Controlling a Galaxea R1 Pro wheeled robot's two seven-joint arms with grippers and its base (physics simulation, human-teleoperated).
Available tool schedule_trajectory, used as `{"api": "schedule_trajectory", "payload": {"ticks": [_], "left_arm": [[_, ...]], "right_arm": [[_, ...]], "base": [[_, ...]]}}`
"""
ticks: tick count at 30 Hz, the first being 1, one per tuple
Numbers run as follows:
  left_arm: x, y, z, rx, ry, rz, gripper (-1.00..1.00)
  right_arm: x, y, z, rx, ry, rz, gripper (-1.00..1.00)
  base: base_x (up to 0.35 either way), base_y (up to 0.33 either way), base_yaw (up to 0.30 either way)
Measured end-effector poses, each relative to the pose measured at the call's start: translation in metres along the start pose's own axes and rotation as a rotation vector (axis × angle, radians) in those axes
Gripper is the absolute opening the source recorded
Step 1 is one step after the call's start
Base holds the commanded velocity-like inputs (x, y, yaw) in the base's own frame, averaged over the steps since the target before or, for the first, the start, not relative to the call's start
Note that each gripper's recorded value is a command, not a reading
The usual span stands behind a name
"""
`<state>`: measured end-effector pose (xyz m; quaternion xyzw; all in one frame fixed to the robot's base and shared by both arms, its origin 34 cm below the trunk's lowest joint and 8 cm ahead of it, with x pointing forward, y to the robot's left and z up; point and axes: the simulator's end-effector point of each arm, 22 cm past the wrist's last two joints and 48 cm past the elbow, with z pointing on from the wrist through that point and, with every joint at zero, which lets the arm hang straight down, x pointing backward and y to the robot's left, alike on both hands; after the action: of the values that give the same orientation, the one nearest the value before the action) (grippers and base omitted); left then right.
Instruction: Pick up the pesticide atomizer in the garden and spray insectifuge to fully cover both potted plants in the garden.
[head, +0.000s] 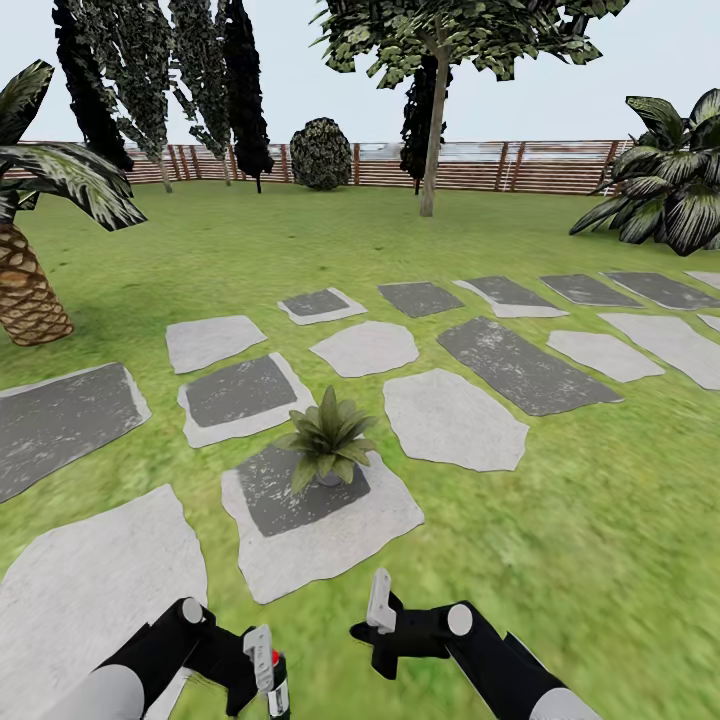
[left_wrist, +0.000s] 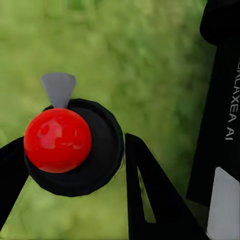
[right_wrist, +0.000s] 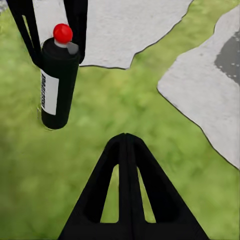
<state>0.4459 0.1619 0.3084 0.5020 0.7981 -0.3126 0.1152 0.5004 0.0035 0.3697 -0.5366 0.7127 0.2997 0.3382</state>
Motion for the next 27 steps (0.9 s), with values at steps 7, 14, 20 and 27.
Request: {"api": "schedule_trajectory", "payload": {"ticks": [7,14,20,27], "left_arm": [[-0.034,0.005,0.002,-0.016,-0.044,0.044,-1.00],[-0.057,-0.007,0.016,0.011,-0.073,0.064,-1.00],[-0.068,-0.012,0.021,0.020,-0.088,0.076,-1.00],[-0.074,-0.015,0.023,0.026,-0.100,0.086,-1.00]], "right_arm": [[-0.011,-0.005,-0.001,0.008,-0.017,-0.021,-1.00],[-0.017,-0.003,0.002,0.002,-0.026,-0.025,-1.00],[-0.020,0.006,0.004,-0.034,-0.032,-0.025,-1.00],[-0.020,0.007,0.004,-0.036,-0.031,-0.025,-1.00]], "base": [[0.000,0.000,0.000],[0.000,0.000,0.000],[0.000,0.000,0.000],[0.000,0.000,0.000]]}}
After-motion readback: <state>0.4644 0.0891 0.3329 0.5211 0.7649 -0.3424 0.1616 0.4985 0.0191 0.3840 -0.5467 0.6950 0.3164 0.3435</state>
